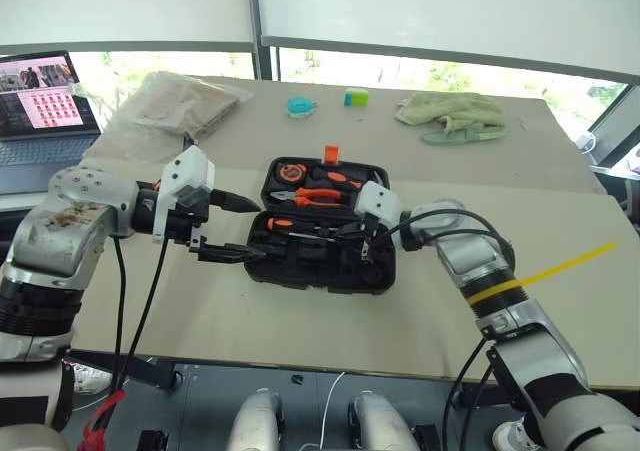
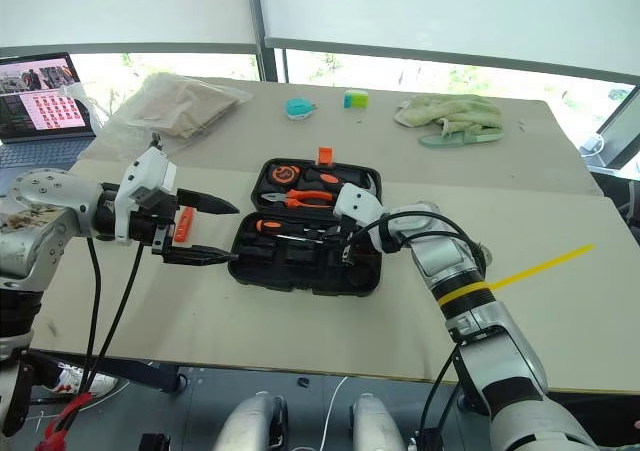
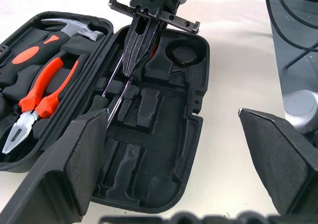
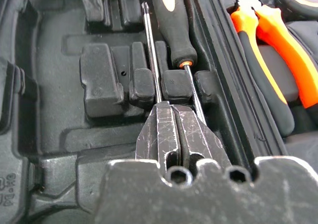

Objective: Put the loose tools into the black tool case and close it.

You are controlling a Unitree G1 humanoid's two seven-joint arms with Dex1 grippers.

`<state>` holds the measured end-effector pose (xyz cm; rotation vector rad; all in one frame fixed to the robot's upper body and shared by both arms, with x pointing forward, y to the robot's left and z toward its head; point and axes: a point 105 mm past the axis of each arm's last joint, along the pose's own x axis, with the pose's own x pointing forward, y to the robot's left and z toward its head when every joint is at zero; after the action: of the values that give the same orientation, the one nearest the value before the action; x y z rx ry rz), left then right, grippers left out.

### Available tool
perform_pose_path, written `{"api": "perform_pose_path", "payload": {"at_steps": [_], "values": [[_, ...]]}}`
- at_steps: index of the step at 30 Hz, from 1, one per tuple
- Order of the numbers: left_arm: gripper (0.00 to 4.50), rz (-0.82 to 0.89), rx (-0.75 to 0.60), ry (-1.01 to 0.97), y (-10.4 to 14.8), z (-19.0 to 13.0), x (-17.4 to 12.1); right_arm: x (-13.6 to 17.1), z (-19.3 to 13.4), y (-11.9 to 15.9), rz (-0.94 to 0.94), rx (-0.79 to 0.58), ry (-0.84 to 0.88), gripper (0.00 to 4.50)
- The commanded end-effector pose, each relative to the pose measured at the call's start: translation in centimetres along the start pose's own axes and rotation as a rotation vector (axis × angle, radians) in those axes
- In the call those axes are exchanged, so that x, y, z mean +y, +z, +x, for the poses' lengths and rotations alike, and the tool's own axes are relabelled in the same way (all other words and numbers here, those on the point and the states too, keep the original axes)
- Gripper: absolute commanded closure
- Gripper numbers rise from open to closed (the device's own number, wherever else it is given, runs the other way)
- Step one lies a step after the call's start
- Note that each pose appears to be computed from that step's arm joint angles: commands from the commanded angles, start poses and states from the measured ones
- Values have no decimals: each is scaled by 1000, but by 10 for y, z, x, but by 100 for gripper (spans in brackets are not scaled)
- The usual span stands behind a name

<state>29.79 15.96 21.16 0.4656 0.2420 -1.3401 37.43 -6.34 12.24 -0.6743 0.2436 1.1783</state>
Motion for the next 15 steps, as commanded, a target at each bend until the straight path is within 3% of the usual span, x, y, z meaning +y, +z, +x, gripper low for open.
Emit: {"api": "perform_pose_path", "payload": {"at_steps": [1, 4, 8, 9, 11, 15], "values": [[0, 57, -7, 6, 9, 1, 1, 15, 7, -32, 0, 127, 43, 447], [0, 32, 6, 39, 3, 0, 4, 3, -9, 13, 52, -81, -14, 447], [0, -24, 15, 181, -8, -10, 12, -8, -54, 61, 130, -299, -75, 447], [0, -55, 14, 244, -13, -16, 15, -9, -70, 69, 152, -343, -88, 403], [0, -112, 18, 358, -24, -29, 15, -2, -97, 80, 189, -404, -80, 368], [0, -231, 72, 584, -54, -65, -1, 33, -141, 92, 167, -453, 34, 229]]}}
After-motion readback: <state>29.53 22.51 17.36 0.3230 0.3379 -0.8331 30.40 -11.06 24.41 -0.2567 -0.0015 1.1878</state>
